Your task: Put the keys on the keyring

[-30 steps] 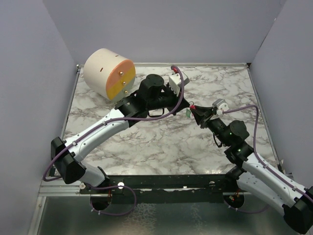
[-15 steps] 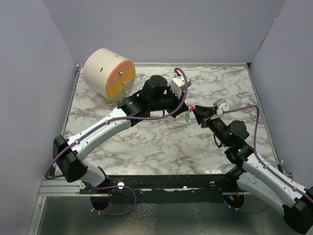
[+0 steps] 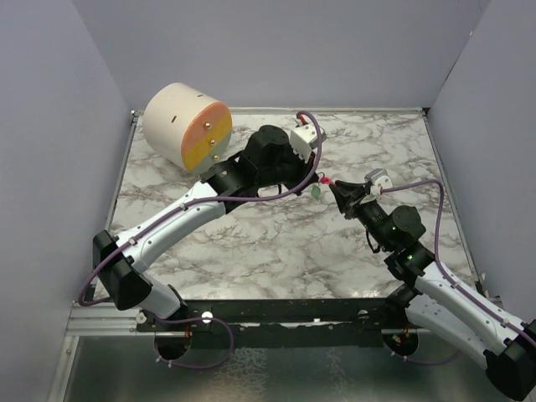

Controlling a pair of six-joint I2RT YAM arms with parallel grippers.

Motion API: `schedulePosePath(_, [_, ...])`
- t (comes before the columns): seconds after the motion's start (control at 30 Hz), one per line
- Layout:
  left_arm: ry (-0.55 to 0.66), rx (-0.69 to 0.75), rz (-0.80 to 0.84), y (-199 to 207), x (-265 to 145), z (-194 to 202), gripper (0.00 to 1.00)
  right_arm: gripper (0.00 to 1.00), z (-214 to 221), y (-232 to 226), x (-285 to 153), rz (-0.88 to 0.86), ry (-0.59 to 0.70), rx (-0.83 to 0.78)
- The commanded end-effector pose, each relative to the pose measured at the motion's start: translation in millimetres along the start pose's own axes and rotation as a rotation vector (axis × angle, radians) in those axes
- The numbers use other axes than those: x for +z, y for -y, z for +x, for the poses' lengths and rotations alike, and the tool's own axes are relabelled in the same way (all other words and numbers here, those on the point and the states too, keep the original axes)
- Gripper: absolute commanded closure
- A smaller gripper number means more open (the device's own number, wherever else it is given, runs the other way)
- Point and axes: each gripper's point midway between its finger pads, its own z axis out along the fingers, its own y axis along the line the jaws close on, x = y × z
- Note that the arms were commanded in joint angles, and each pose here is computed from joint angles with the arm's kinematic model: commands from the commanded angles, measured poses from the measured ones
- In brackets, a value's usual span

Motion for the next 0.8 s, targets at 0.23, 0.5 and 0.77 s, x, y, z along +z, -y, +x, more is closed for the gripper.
schedulePosePath(0.23, [0.008,0.030,-0.051,-6.1,6.1,-7.0,1.00,0.80,-13.5,-13.6,-2.0,-0.075,0.023,0.009])
schedulePosePath(0.5, [-0.023,0.034,-0.066,-9.2,9.1,-2.4,1.00,0.71,-12.8,-13.3,-2.2,-0.074,0.010,0.005])
schedulePosePath(0.77, [-0.066,0.035,-0.072,-9.5,12.8,-2.5,1.00,0.52,-13.5,-17.3,-3.7,-0.099,0.017,-0.001])
